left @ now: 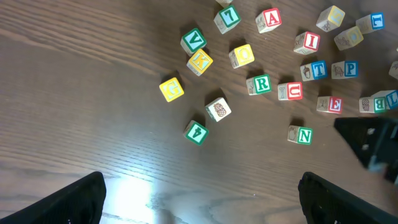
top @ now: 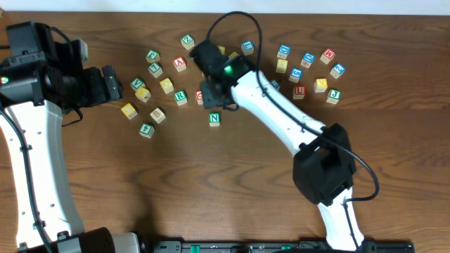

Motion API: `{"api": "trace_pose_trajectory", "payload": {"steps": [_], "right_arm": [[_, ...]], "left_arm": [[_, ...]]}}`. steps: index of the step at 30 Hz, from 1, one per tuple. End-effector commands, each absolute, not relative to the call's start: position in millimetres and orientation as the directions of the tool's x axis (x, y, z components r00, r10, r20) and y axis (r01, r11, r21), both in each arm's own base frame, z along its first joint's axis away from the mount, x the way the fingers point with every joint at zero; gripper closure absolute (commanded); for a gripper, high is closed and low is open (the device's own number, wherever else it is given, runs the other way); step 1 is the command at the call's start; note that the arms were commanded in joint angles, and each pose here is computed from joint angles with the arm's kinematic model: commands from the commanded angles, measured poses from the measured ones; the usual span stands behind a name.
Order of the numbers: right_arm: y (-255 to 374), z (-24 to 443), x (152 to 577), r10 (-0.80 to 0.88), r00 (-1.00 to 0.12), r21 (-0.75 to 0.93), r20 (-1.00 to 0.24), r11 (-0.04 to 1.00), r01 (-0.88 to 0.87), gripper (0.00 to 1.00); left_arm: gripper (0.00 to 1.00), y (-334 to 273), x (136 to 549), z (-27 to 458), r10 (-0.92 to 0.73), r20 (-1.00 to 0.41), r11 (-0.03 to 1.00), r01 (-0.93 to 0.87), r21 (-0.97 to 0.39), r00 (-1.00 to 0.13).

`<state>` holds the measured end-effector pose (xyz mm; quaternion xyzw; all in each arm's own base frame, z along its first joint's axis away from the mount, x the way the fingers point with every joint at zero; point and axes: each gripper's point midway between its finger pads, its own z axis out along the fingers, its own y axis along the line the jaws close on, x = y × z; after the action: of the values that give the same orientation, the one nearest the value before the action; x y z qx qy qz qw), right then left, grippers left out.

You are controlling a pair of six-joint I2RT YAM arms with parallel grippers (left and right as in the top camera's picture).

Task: Spell out NEURIPS
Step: 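Move the right gripper over the red E block and lower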

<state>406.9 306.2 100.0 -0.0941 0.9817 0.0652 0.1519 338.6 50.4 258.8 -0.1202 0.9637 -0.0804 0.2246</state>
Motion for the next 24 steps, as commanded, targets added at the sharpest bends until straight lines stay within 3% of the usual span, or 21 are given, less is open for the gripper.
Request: {"api": "trace_pose_trajectory", "payload": {"steps": [1, 6, 12, 24], "right_arm": [[298, 106, 411, -0.271, -0.917, 0.161, -0.292, 0.931, -0.327, 0.41], [285, 105, 417, -0.258, -0.924, 0.168, -0.282, 0.935, -0.313, 0.41], [282, 99, 412, -0.263, -0.931, 0.160, -0.254, 0.938, -0.308, 0.47], [281, 60, 411, -0.267, -0.947, 0.141, -0.179, 0.946, -0.293, 0.55]], "left_arm": [[0.02, 50, 340, 269, -0.268, -0.440, 0.958, -0.187, -0.218, -0.857], [0.03, 50, 340, 269, -0.268, -0.440, 0.958, -0.187, -0.218, -0.857], [0.02, 50, 340, 269, -0.268, -0.440, 0.958, -0.187, -0.218, -0.857], [0.02, 50, 340, 269, -0.268, -0.440, 0.958, -0.187, -0.218, -0.857]]}}
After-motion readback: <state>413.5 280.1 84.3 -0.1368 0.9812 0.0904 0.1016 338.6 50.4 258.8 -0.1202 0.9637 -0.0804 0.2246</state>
